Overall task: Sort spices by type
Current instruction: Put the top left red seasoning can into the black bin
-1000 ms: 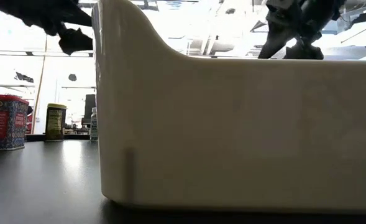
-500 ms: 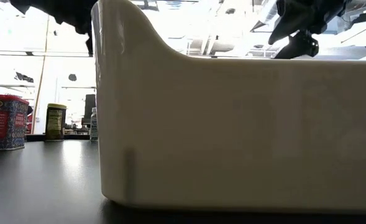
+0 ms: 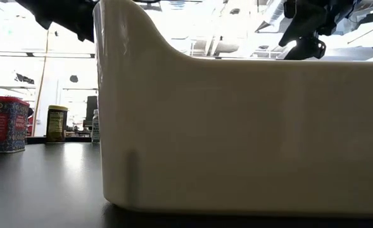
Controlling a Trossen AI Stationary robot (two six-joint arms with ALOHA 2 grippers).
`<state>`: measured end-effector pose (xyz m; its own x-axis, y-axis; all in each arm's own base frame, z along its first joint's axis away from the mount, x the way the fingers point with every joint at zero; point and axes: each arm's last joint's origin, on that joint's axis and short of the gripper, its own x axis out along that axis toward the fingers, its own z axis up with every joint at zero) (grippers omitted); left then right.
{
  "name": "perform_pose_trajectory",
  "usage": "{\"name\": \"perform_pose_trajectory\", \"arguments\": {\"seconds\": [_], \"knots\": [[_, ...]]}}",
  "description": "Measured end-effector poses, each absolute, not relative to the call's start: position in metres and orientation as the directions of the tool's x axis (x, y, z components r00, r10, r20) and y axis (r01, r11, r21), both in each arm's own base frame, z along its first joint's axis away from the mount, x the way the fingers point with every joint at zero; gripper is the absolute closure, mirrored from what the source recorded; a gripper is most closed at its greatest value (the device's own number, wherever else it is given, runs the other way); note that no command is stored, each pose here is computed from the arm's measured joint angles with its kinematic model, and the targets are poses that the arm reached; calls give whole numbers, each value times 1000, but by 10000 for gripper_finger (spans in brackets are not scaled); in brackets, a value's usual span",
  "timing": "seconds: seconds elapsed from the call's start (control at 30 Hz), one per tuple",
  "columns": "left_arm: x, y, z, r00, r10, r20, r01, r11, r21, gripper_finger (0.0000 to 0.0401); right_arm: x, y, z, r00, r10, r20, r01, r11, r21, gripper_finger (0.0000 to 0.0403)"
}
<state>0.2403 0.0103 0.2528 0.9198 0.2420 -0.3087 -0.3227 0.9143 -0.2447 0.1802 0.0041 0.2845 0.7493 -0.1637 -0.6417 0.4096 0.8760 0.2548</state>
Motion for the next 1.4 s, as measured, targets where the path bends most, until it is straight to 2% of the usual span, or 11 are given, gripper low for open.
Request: {"name": "perform_pose_trajectory", "arguments": {"seconds": [0.27, 0.47, 0.57, 0.67, 0.77, 0.93, 1.13, 1.4], "knots": [[224, 59, 260, 863, 405, -301, -493, 805, -329, 56, 182, -1, 286, 759, -183, -625, 448, 843, 298, 66], [209, 86, 258, 866, 353, -355, -476, 799, -367, 56, 182, -11, 287, 752, -226, -620, 511, 793, 331, 66], [205, 89, 253, 854, 321, -410, -455, 843, -288, 56, 182, -15, 287, 746, -245, -619, 534, 775, 337, 66], [201, 84, 252, 812, 287, -509, -434, 880, -196, 56, 181, -20, 287, 739, -265, -620, 553, 765, 331, 66], [195, 77, 260, 707, 273, -652, -451, 885, -118, 56, 180, -25, 287, 730, -287, -620, 575, 749, 330, 66], [187, 62, 284, 586, 266, -765, -447, 894, -31, 56, 181, -33, 284, 708, -317, -631, 601, 740, 303, 66], [179, 39, 298, 503, 170, -848, -385, 922, -44, 56, 186, -39, 280, 680, -334, -653, 621, 736, 270, 66], [173, 2, 295, 420, 73, -905, -460, 877, -142, 56, 191, -40, 274, 658, -330, -677, 628, 737, 252, 66]]}}
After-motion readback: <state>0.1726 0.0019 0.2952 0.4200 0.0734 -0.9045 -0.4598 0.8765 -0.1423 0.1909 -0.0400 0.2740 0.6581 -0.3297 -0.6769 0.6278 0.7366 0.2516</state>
